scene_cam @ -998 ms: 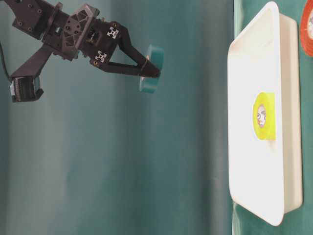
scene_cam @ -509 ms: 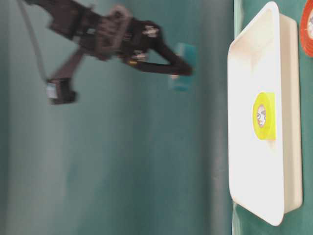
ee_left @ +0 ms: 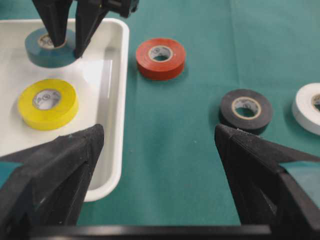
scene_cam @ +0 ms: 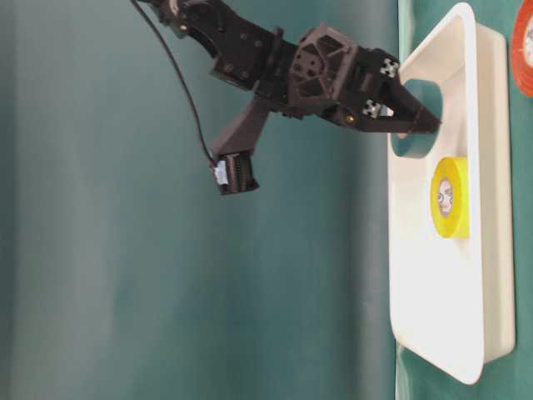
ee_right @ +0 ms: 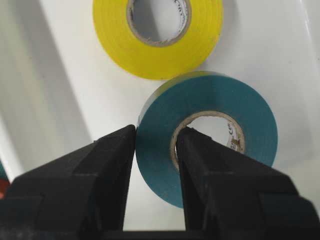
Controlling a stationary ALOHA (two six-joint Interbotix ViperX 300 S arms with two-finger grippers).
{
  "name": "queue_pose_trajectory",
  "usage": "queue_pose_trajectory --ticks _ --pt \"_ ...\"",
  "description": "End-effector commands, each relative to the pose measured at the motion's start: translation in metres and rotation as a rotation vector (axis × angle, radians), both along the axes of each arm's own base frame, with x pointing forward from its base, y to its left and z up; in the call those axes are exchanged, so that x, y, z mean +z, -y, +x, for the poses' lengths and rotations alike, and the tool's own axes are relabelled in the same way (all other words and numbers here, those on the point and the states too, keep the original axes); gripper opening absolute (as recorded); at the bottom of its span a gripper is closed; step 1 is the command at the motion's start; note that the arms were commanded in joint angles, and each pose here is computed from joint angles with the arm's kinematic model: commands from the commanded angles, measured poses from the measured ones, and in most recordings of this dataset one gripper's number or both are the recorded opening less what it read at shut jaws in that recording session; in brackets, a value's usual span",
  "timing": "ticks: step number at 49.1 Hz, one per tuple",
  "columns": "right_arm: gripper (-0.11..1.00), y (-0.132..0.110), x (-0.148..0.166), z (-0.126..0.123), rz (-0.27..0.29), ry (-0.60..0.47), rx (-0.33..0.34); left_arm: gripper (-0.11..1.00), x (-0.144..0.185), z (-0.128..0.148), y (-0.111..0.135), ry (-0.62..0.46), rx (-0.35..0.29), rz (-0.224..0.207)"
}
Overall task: Pick up the tape from a random location and place it into the white case.
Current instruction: 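Carry the teal roll over the white tray beside the yellow roll, then lower the teal roll into the tray and open the right gripper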
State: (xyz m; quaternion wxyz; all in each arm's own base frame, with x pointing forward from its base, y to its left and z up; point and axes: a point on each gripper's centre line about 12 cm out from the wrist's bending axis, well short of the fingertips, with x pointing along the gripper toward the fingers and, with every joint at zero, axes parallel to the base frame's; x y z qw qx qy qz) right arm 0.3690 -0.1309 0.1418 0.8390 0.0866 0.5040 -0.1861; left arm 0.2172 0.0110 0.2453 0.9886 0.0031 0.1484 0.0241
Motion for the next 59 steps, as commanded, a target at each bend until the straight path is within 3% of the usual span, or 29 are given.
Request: queue_pose_trajectory --ticks 1,38,40,47,50,53,59 --pt "0.29 0.0017 0.0043 0.0047 -0.005 0.031 -0.002 0.96 0.0062 0.0028 -0.0005 0.020 0.003 -0.002" --pt "0.29 0.0093 -0.0032 0.0002 0.003 0.005 -0.026 0.96 0.0069 0.0036 -0.0005 0.022 0.003 -0.002" --pt "0.36 0.0087 -0.0032 0.0005 0.004 0.005 -0.026 0.96 0.0069 0.0036 -0.0005 0.022 0.003 -0.002" --pt "0.78 0.0091 -0.0022 0.0014 0.002 0.009 -0.025 0.96 0.0063 0.0034 -0.0005 0.020 0.003 -0.002" --pt "0.89 0.0091 -0.0021 0.0014 0.001 0.009 -0.024 0.96 0.0069 0.0036 -0.0005 0.022 0.003 -0.002" --pt "0.93 0.0094 -0.0006 0.0022 -0.001 0.013 -0.024 0.96 0.0063 0.0034 -0.0005 0.020 0.002 0.000" --pt "0.90 0.0105 0.0010 0.0031 -0.002 0.014 -0.026 0.96 0.0069 0.0036 -0.0005 0.022 0.003 -0.002"
